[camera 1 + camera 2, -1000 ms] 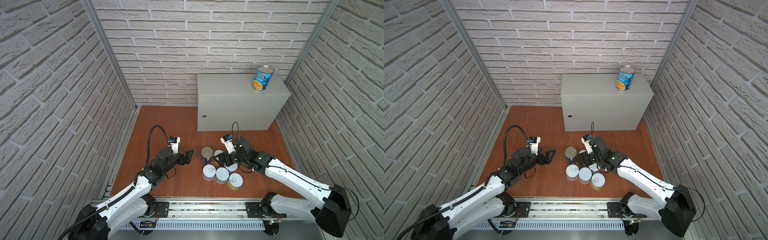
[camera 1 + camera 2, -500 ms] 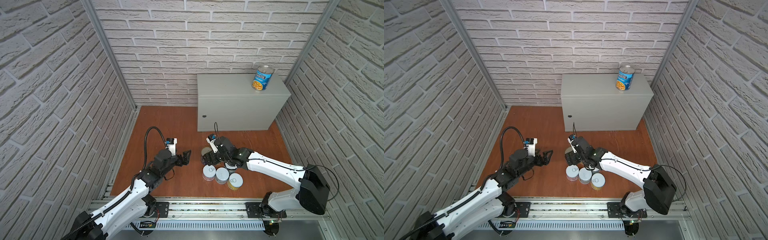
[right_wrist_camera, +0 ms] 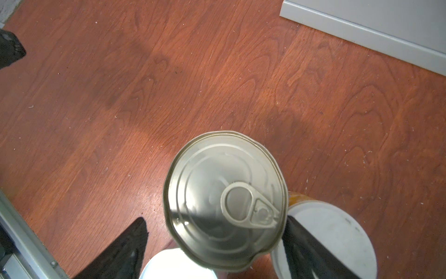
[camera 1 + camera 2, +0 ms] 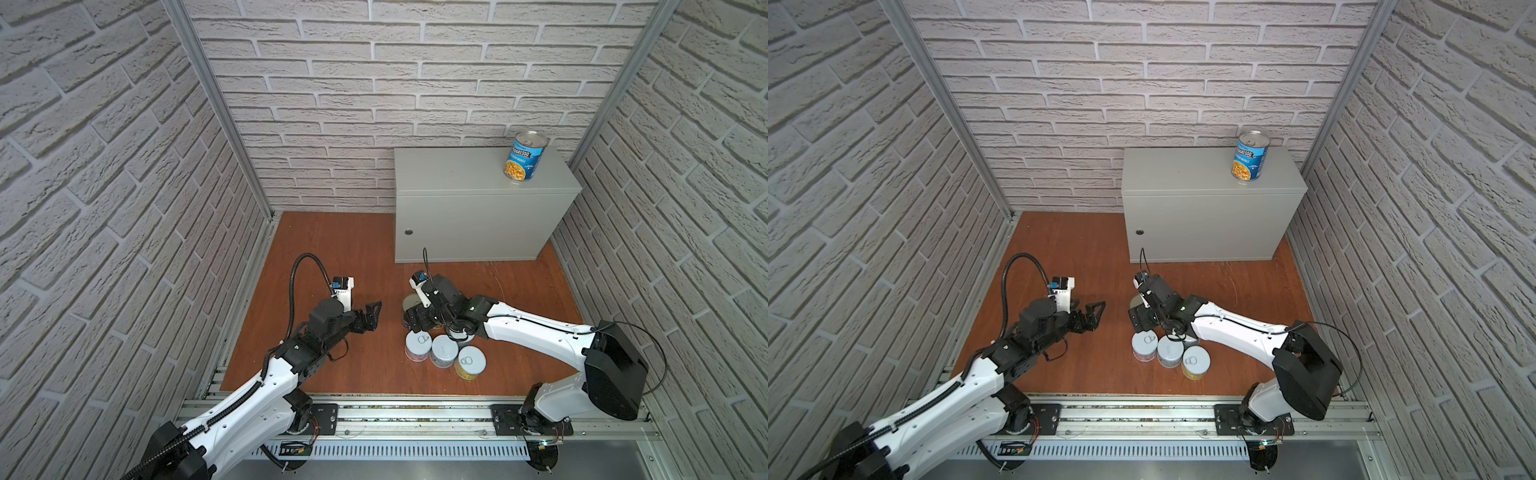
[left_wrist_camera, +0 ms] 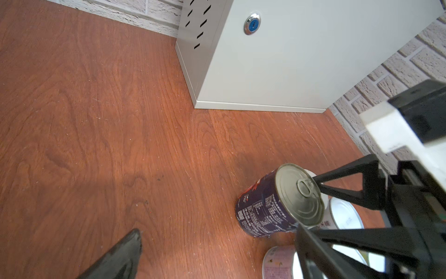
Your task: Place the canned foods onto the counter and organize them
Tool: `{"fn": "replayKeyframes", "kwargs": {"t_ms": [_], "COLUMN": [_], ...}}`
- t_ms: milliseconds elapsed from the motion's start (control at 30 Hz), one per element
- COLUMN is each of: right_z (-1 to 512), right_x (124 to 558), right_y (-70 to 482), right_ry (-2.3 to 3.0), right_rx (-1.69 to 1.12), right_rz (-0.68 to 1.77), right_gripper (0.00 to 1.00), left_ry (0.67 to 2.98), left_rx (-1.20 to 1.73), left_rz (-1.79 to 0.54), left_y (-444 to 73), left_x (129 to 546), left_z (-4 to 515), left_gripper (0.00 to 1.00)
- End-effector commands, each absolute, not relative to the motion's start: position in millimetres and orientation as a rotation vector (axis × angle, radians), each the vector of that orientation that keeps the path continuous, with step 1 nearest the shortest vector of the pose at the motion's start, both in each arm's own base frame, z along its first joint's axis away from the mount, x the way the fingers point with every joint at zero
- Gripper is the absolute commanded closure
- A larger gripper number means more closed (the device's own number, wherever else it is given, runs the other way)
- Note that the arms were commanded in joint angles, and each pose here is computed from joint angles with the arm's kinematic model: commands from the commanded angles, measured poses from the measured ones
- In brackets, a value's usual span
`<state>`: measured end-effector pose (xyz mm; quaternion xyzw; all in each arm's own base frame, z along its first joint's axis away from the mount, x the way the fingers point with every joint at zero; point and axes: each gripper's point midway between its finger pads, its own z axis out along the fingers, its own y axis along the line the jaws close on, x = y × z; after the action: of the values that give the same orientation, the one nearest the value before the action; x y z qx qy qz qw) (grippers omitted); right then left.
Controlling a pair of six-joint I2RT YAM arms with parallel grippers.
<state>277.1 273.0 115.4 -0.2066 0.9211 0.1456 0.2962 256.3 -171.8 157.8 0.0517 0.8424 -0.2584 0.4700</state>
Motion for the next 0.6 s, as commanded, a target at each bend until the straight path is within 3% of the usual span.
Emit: {"fn": "replayKeyframes", "kwargs": {"t_ms": [0, 567], "right_z": [125.5, 111.9], "right_x": [284.7, 300.8], "right_y": [283.4, 283.9], "right_ry": [2.395, 2.399], "right_rx": [-0.53, -0.479], "right_rz": [0.41, 0.31], "right_gripper": [0.12, 0.25], "left_ry": [2.036, 2.062], "left_rx": [0.107, 0.095], "left_rz": [-0.633, -0.615], "left_y": [-169.7, -166.5], "left_x": [258.9, 257.6], "left_z": [165.7, 159.3], "left_gripper": [0.02, 0.02]}}
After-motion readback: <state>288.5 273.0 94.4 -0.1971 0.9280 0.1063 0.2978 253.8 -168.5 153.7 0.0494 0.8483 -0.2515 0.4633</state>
